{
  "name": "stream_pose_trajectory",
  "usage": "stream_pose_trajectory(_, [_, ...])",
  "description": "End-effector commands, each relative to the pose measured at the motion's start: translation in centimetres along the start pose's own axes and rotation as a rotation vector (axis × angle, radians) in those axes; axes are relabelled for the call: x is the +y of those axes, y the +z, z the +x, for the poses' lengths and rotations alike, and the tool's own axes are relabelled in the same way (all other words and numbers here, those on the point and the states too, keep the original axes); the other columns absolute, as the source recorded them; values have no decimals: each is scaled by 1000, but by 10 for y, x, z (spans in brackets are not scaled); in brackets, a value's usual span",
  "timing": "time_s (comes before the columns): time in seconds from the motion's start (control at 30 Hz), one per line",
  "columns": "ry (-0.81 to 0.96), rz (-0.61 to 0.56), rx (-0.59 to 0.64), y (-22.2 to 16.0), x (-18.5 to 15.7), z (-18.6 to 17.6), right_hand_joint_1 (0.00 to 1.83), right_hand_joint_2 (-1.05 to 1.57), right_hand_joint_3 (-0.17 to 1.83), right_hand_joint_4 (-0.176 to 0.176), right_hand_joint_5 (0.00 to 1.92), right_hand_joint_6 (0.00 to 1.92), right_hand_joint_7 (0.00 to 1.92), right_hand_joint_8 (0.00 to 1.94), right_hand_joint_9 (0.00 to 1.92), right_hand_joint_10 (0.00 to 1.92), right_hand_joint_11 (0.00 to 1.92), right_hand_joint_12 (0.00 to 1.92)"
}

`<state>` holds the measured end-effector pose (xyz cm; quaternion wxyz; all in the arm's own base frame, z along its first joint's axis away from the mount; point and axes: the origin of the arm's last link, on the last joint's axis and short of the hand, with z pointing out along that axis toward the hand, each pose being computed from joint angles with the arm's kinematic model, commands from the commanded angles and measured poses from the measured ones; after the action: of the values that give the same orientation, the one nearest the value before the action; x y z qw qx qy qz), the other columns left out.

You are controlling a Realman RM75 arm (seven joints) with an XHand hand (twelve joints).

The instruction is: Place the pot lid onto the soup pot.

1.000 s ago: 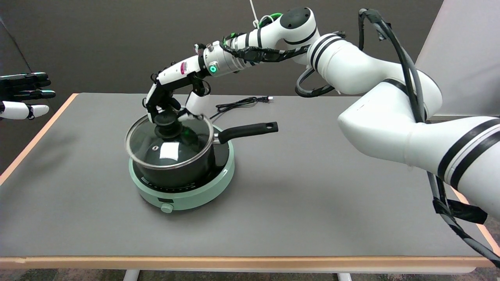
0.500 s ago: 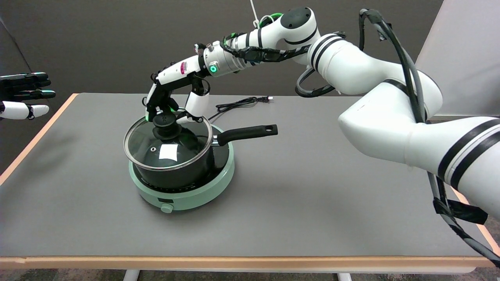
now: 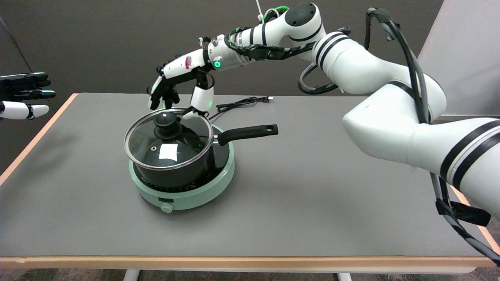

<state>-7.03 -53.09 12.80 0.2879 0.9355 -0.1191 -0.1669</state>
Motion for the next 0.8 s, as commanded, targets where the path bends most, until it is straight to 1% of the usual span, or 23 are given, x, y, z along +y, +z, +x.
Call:
stream_pose_trajectory(0.03, [-158, -244, 52, -39, 42, 10, 1062, 591, 901, 44, 411, 167, 630, 286, 577, 804, -1, 1380])
stream_pose_trajectory(0.07, [-163, -251, 54, -41, 44, 11, 1059, 571, 930, 42, 386, 159, 598, 256, 603, 636, -1, 1396])
stream_pose_trajectory(0.1, [-179, -267, 58, -45, 46, 12, 1043, 572, 933, 42, 369, 157, 582, 237, 619, 531, -1, 1396])
stream_pose_trajectory(0.17, [-200, -307, 80, -56, 52, 15, 966, 557, 994, 41, 296, 144, 477, 199, 546, 418, -1, 1381])
stream_pose_trajectory(0.2, [-199, -335, 108, -64, 56, 17, 980, 534, 984, 39, 275, 147, 441, 179, 527, 349, 4, 1364])
stream_pose_trajectory(0.27, [-169, -382, 170, -81, 64, 19, 949, 504, 995, 42, 264, 139, 405, 158, 492, 313, 88, 1235])
stream_pose_trajectory(0.33, [-105, -435, 262, -104, 73, 20, 920, 493, 994, 47, 269, 139, 405, 157, 499, 306, 180, 1146])
stream_pose_trajectory(0.37, [-101, -445, 283, -110, 75, 22, 895, 497, 995, 62, 320, 145, 438, 159, 534, 320, 297, 1094])
stream_pose_trajectory(0.47, [-75, -452, 392, -136, 75, 31, 870, 512, 987, 79, 371, 157, 554, 175, 625, 396, 503, 1063])
stream_pose_trajectory(0.63, [1, -444, 517, -168, 81, 28, 866, 525, 966, 95, 431, 178, 629, 198, 677, 465, 567, 1143])
stream_pose_trajectory(0.7, [44, -457, 584, -188, 87, 23, 865, 530, 964, 98, 442, 181, 644, 203, 683, 479, 580, 1172])
stream_pose_trajectory(0.73, [48, -463, 605, -195, 88, 22, 863, 533, 963, 100, 446, 182, 650, 204, 686, 484, 583, 1178])
stream_pose_trajectory(0.8, [32, -497, 690, -221, 84, 23, 867, 536, 955, 104, 465, 193, 671, 216, 701, 505, 589, 1198])
